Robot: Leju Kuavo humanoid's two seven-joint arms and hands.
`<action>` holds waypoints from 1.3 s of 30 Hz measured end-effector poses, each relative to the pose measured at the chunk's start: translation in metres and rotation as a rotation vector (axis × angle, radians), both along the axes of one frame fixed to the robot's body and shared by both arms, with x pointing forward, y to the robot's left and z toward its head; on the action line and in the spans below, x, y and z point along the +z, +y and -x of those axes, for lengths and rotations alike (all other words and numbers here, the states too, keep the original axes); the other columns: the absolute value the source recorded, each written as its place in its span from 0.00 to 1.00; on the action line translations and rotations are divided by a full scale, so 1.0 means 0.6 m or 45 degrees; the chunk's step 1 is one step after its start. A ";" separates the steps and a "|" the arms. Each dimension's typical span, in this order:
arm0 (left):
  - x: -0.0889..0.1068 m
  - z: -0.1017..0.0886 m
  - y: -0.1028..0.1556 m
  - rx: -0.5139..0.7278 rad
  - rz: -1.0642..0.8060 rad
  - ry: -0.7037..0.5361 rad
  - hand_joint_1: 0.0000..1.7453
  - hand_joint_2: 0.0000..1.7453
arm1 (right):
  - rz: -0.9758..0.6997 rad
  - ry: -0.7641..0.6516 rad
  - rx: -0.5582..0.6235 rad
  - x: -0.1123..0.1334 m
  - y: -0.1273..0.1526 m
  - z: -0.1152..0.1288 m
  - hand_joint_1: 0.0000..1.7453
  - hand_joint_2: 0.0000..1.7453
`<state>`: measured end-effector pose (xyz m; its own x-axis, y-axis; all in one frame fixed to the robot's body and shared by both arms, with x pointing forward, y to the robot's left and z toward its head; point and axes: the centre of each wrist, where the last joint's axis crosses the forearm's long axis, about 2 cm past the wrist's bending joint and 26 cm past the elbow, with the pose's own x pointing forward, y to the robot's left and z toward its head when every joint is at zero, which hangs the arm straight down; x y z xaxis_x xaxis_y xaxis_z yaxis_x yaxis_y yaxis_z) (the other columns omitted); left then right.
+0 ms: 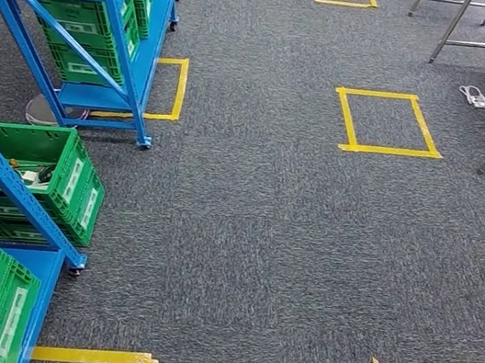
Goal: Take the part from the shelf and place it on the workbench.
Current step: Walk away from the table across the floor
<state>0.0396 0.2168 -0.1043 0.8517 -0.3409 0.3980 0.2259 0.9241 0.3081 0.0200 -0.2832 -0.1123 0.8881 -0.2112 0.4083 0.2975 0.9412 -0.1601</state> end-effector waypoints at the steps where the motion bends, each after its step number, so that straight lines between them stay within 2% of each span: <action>1: 0.000 0.000 0.000 0.001 0.000 0.001 0.00 0.00 | 0.000 0.000 0.000 0.000 0.000 0.000 0.00 0.00; 39: 0.000 0.004 -0.002 0.003 -0.002 0.008 0.00 0.00 | -0.002 0.003 -0.001 0.000 -0.001 0.001 0.00 0.00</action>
<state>0.0375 0.2157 -0.1044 0.8551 -0.3393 0.3920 0.2255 0.9242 0.3081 0.0192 -0.2839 -0.1124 0.8888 -0.2128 0.4059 0.2981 0.9412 -0.1593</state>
